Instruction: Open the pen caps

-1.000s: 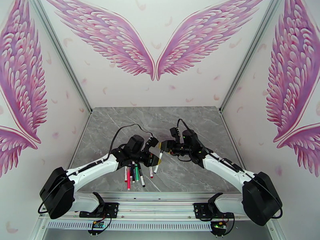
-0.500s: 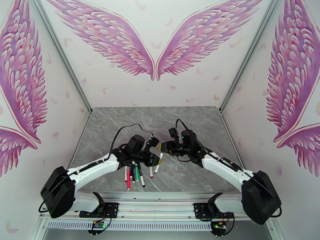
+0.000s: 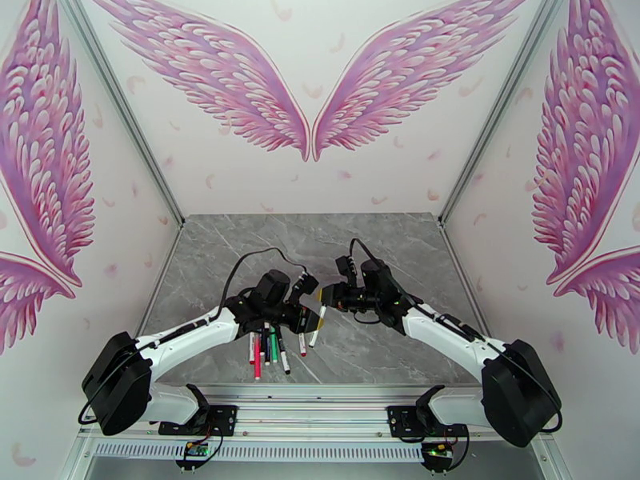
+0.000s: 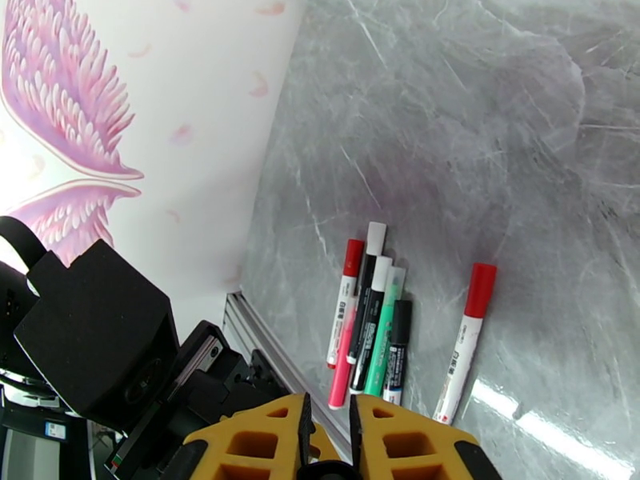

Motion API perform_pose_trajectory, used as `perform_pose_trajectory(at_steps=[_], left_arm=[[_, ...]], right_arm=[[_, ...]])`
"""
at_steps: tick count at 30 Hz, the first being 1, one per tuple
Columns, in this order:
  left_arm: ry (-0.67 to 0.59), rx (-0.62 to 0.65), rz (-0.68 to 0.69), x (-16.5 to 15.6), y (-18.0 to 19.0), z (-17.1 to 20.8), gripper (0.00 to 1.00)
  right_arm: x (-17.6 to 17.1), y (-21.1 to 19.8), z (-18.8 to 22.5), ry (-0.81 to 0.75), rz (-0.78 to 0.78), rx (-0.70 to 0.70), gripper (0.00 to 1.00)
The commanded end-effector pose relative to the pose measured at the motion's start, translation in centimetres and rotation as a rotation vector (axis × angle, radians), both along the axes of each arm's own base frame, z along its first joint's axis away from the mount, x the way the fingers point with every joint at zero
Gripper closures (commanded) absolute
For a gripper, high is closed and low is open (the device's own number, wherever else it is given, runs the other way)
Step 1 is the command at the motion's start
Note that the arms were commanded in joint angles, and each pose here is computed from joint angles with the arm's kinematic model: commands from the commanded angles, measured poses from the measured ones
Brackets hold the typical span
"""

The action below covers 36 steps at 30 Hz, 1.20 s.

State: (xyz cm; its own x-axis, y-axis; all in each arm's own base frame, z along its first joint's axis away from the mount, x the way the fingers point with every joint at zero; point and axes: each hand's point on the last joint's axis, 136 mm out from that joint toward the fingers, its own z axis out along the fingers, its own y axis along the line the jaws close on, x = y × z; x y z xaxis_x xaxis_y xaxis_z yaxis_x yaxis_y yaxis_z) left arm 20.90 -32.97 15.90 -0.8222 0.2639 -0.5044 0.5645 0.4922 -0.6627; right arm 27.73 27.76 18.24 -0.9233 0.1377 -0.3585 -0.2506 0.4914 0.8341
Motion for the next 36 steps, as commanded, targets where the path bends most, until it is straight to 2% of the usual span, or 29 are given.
perform_pose_trajectory(at_steps=[1,4,11,15,19,23,30,33,36], left_arm=[[-0.034,-0.073,0.006,0.3,-0.8,1.6,0.73],[-0.032,-0.103,0.007,-0.1,-0.8,1.7,0.68],[-0.033,-0.120,0.000,-0.5,-0.7,1.4,0.64],[-0.043,-0.108,0.007,-0.2,-0.6,1.3,0.75],[-0.076,-0.097,0.039,0.2,-0.2,1.8,0.81],[-0.118,-0.057,0.077,0.7,0.8,1.5,0.91],[-0.198,0.047,0.096,0.2,2.0,1.2,0.95],[-0.169,0.038,0.053,-0.8,1.5,0.8,0.95],[-0.126,-0.017,-0.001,-1.8,0.7,1.0,0.96]], right_arm=[[0.1,0.4,1.8,-0.025,-0.015,0.030,0.84],[0.3,0.1,2.7,-0.035,-0.057,0.067,0.85],[0.0,-0.1,3.0,-0.032,-0.075,0.100,0.86],[-0.1,-0.2,2.6,-0.028,-0.071,0.083,0.86],[0.0,-0.7,1.9,-0.020,-0.094,0.044,0.86],[0.0,-1.0,1.9,-0.022,-0.109,0.039,0.87],[1.4,-3.4,1.6,0.014,-0.250,-0.053,0.89],[1.7,-3.8,1.7,0.011,-0.276,-0.067,0.89],[1.8,-3.1,3.1,-0.039,-0.221,-0.018,0.89]])
